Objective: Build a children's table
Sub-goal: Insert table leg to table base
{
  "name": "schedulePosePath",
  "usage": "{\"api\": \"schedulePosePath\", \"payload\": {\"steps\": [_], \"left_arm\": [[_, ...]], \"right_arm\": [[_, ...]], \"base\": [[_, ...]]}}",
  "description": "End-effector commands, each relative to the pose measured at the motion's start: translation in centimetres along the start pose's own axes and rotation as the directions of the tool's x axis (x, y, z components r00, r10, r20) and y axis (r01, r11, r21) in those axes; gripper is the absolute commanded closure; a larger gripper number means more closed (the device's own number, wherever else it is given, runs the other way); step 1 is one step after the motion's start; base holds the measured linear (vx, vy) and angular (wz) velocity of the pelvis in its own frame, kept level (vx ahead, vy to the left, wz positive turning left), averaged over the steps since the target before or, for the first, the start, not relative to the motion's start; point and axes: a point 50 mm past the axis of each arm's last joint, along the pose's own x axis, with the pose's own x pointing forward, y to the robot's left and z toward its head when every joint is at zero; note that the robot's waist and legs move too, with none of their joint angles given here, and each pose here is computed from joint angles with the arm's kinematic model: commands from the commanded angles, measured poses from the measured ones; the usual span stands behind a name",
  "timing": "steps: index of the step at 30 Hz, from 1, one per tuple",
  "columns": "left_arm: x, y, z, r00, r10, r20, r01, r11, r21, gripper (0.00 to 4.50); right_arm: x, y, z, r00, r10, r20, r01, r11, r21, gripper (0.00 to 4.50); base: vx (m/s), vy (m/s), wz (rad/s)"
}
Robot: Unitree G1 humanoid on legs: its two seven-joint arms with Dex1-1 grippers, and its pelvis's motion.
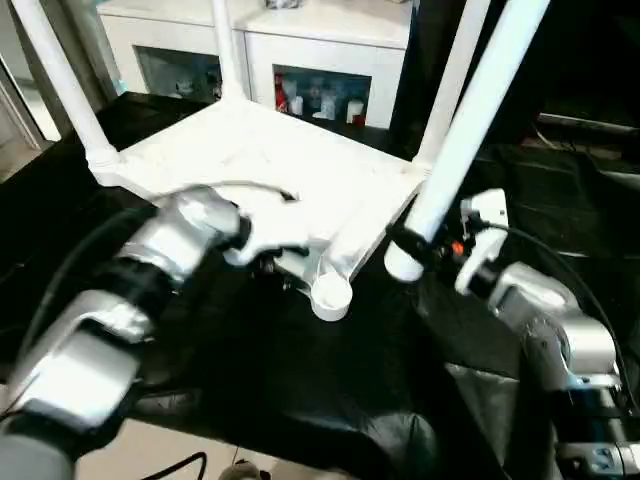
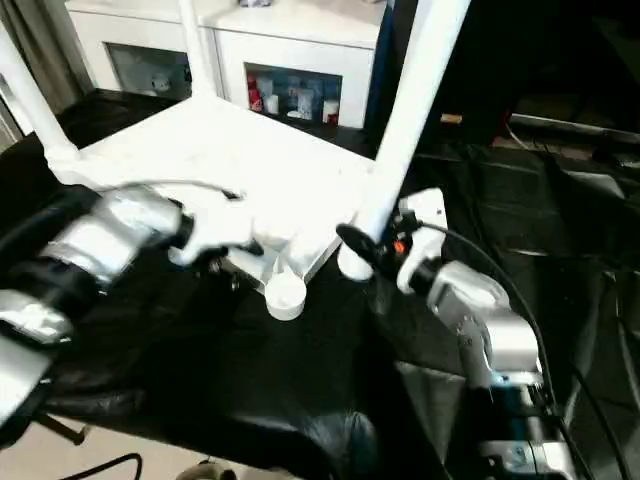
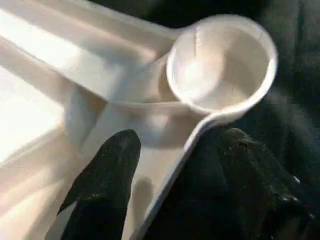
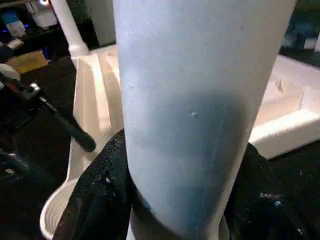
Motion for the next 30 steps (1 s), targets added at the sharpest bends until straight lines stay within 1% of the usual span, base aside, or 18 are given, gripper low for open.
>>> {"api": "schedulePosePath", "payload": {"steps": [1, 2, 4, 5, 7, 10, 11, 13, 17, 18, 19, 21, 22, 24, 26, 27, 28, 30], "left_arm": [[-0.1, 0.5, 0.2, 0.999, 0.011, -0.039, -0.010, 0.999, 0.050, 1.60], [0.2, 0.4, -0.4, 0.997, 0.009, -0.081, -0.005, 0.999, 0.053, 1.60], [0.3, 0.3, -0.7, 0.995, 0.007, -0.100, -0.002, 0.999, 0.049, 1.60], [0.4, 0.3, -0.9, 0.995, 0.004, -0.100, 0.000, 0.999, 0.034, 1.60], [0.5, 0.3, -1.0, 0.996, 0.002, -0.091, -0.001, 1.000, 0.015, 1.89], [0.6, 0.4, -0.9, 0.998, 0.000, -0.066, 0.000, 1.000, -0.008, 1.97], [0.7, 0.3, -0.9, 0.998, -0.029, -0.062, 0.029, 1.000, -0.004, 2.01], [0.7, 0.0, -1.0, 0.993, -0.089, -0.082, 0.090, 0.996, 0.000, 2.31], [0.5, -0.1, -1.1, 0.987, -0.130, -0.100, 0.130, 0.991, -0.001, 2.55], [0.4, -0.1, -1.0, 0.978, -0.174, -0.113, 0.173, 0.985, -0.016, 2.76], [0.4, -0.1, -1.0, 0.974, -0.191, -0.122, 0.189, 0.982, -0.022, 2.76], [0.3, -0.2, -1.1, 0.966, -0.214, -0.146, 0.210, 0.977, -0.039, 2.95], [0.2, -0.2, -1.3, 0.960, -0.221, -0.174, 0.215, 0.975, -0.051, 2.95], [0.3, -0.2, -1.5, 0.958, -0.213, -0.189, 0.207, 0.977, -0.054, 3.25], [0.4, 0.0, -1.6, 0.962, -0.181, -0.207, 0.174, 0.983, -0.049, 3.31], [0.4, 0.0, -1.7, 0.962, -0.170, -0.216, 0.163, 0.985, -0.047, 3.38], [0.4, 0.0, -1.8, 0.961, -0.165, -0.223, 0.158, 0.986, -0.049, 3.58], [0.5, -0.1, -2.1, 0.960, -0.161, -0.231, 0.150, 0.986, -0.066, 3.68]], "right_arm": [[-0.2, 0.1, 0.9, 1.000, 0.008, 0.023, -0.007, 0.999, -0.038, 2.59], [-0.5, 0.3, 0.8, 1.000, 0.010, 0.020, -0.009, 0.999, -0.037, 2.59], [-0.7, 0.3, 0.7, 1.000, 0.011, 0.015, -0.010, 0.999, -0.038, 2.59], [-0.8, 0.3, 0.6, 1.000, 0.009, 0.013, -0.008, 0.999, -0.038, 2.59], [-0.9, 0.3, 0.6, 1.000, 0.006, 0.012, -0.006, 0.999, -0.037, 2.59], [-1.0, 0.3, 0.6, 1.000, 0.005, 0.011, -0.005, 0.999, -0.037, 2.59], [-1.0, 0.2, 0.6, 1.000, 0.006, 0.008, -0.005, 0.999, -0.037, 2.59], [-0.8, 0.3, 0.5, 1.000, 0.010, 0.004, -0.010, 0.999, -0.041, 2.59], [-0.7, 0.3, 0.6, 1.000, 0.012, 0.002, -0.012, 0.999, -0.044, 2.59], [-0.5, 0.3, 0.7, 1.000, 0.016, 0.001, -0.016, 0.999, -0.049, 2.59], [-0.4, 0.3, 0.7, 1.000, 0.017, 0.000, -0.017, 0.999, -0.052, 2.59], [-0.4, 0.3, 0.7, 1.000, 0.020, -0.004, -0.020, 0.998, -0.057, 2.59], [-0.3, 0.3, 0.7, 1.000, 0.019, -0.008, -0.020, 0.998, -0.062, 2.59], [-0.3, 0.2, 0.7, 1.000, 0.019, -0.010, -0.019, 0.998, -0.065, 2.59], [-0.2, 0.2, 0.6, 1.000, 0.017, -0.012, -0.018, 0.998, -0.068, 2.59], [-0.2, 0.2, 0.6, 1.000, 0.015, -0.015, -0.016, 0.997, -0.075, 2.59], [-0.2, 0.2, 0.6, 1.000, 0.014, -0.018, -0.015, 0.997, -0.080, 2.59], [-0.2, 0.2, 0.5, 1.000, 0.012, -0.018, -0.013, 0.997, -0.081, 2.59]], "base": [[0.000, 0.000, 0.00], [0.000, 0.000, 0.00], [0.000, 0.000, 0.00], [0.000, 0.000, 0.00], [0.000, 0.000, 0.00], [0.000, 0.000, 0.00], [0.000, 0.000, 0.00], [0.000, 0.000, 0.00], [0.000, 0.000, 0.00], [0.000, 0.000, 0.00], [0.000, 0.000, 0.00], [0.000, 0.000, 0.00], [0.000, 0.000, 0.00], [0.000, 0.000, 0.00], [0.000, 0.000, 0.00], [0.000, 0.000, 0.00], [0.000, 0.000, 0.00], [0.000, 0.000, 0.00]]}}
